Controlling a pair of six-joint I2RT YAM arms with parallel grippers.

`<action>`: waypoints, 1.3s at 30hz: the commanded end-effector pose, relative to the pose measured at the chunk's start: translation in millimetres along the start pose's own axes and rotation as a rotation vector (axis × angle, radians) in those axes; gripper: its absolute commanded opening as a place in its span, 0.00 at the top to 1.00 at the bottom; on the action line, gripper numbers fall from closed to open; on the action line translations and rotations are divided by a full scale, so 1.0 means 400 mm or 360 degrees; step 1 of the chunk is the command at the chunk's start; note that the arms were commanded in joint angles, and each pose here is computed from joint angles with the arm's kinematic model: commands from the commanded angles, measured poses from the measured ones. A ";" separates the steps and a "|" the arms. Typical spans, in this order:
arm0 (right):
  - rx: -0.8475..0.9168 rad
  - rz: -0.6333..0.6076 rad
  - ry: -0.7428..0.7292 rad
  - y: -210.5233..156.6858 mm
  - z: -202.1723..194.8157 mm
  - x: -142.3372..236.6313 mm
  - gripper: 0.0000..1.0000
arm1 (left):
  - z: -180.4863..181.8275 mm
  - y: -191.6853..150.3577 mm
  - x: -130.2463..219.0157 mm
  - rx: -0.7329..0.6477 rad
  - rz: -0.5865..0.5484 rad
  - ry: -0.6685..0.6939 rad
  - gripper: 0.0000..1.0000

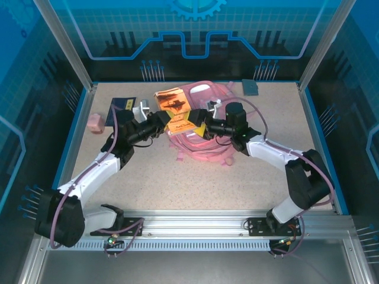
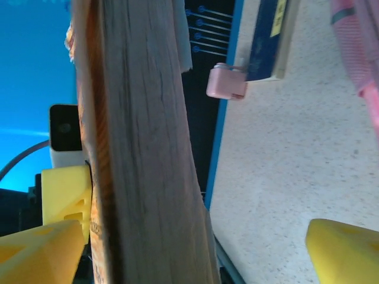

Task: Pack the student bag
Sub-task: Pass the book, then open the student bag at the top-center of the table.

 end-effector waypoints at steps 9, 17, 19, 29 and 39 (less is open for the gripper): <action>-0.0178 0.0056 0.0263 0.018 0.006 -0.016 0.35 | -0.079 0.047 -0.015 -0.0004 -0.0141 -0.0223 0.87; -0.0183 0.0050 0.0251 0.036 -0.001 -0.011 0.66 | -0.043 0.028 -0.022 0.0013 -0.0095 -0.0129 0.75; -0.0156 0.0025 0.0204 0.040 -0.005 0.005 0.73 | -0.027 0.021 -0.021 0.0005 -0.0073 -0.0052 0.64; 0.0265 -0.0411 -0.0444 0.064 -0.009 0.221 0.82 | 0.084 -0.048 -0.027 -0.0533 0.0335 0.0618 0.11; 0.0419 -0.0885 -0.0895 0.051 0.011 0.470 0.81 | 0.057 -0.158 -0.181 -0.1179 0.0865 0.0629 0.05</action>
Point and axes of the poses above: each hand's point on the last joint's axis, 136 mm out from that joint toward the fingers, its own x axis back along the fingers, its own z axis along the line the jaws close on, y = z × x, the point moved 7 cm from there along x, back along the fingers, and after that the axes turned 15 degrees about -x, right-handed, at the moved point
